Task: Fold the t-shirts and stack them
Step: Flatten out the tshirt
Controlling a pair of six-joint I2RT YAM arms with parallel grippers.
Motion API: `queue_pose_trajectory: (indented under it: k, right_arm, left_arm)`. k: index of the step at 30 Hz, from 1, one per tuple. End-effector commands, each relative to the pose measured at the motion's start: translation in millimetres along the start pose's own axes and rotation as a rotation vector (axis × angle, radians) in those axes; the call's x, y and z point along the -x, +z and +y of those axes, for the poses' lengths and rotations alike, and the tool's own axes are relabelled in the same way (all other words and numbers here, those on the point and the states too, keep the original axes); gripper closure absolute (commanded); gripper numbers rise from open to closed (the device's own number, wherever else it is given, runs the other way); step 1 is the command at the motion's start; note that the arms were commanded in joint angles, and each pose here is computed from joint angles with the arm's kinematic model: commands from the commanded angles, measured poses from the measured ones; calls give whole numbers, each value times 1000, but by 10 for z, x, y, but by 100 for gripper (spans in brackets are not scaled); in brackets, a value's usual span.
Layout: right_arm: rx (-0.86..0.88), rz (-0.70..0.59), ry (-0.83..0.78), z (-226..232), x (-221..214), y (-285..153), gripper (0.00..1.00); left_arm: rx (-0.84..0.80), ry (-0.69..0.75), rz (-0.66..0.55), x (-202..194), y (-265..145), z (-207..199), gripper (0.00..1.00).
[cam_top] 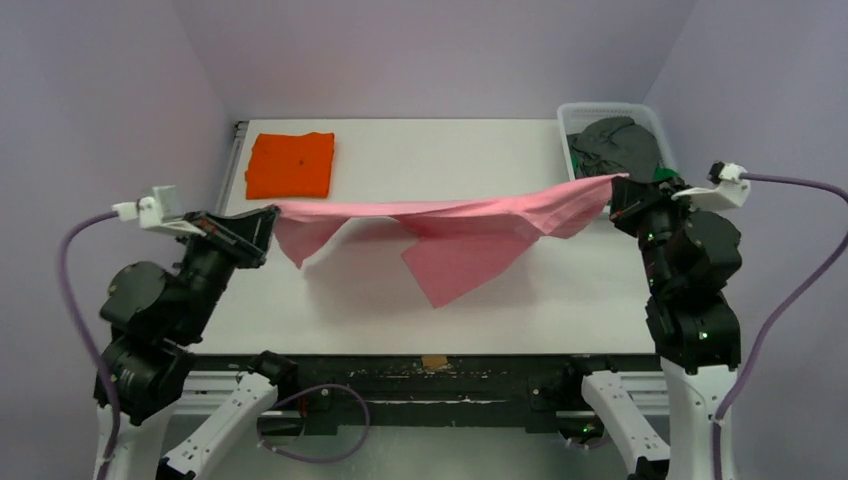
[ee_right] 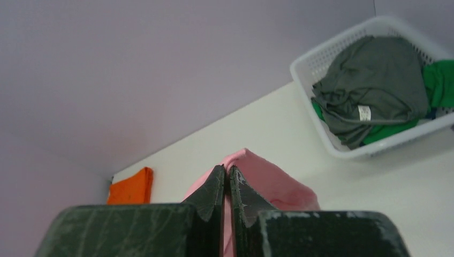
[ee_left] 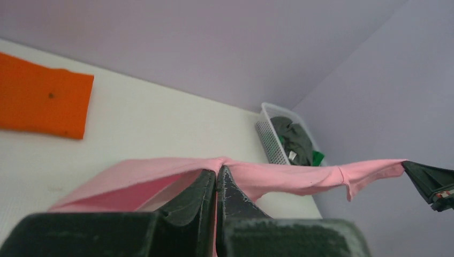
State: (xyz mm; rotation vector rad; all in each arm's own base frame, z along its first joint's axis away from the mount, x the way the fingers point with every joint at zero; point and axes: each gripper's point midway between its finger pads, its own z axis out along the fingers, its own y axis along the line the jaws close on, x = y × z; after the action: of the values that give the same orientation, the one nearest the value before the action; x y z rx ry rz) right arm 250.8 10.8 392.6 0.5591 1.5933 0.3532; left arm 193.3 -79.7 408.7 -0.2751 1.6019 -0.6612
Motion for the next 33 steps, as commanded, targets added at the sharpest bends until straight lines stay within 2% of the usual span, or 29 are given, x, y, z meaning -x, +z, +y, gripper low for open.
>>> queue_pose_trajectory:
  k: [1,6,12,17,21,25,29,33]
  right_arm:
    - [65,-147,-36,256,634,-435,100]
    - [133,-302,-48,492,1240,-955,100]
    - [206,-401,-106,776,1767,-1411,100]
    - [231,-455,-125,895,1987,-1515,100]
    - [206,-427,-153,898,1948,-1296,100]
    - [123,-374,-182,770,1756,-792,100]
    - [38,-334,-208,596,1494,-205,100]
    - [-39,-260,-232,366,1059,433,100]
  left_arm:
    - [-58,64,-127,513,-466,-187,100]
    - [-165,82,-236,950,-911,-472,100]
    - [-273,149,-304,1308,-1414,-750,100]
    - [-268,169,-303,1354,-1473,-760,100]
    - [-211,171,-259,1268,-1213,-684,100]
    - [-72,166,-207,1102,-745,-448,100]
    - [126,177,-138,788,-172,-44,100]
    - [397,227,-37,303,429,554,100]
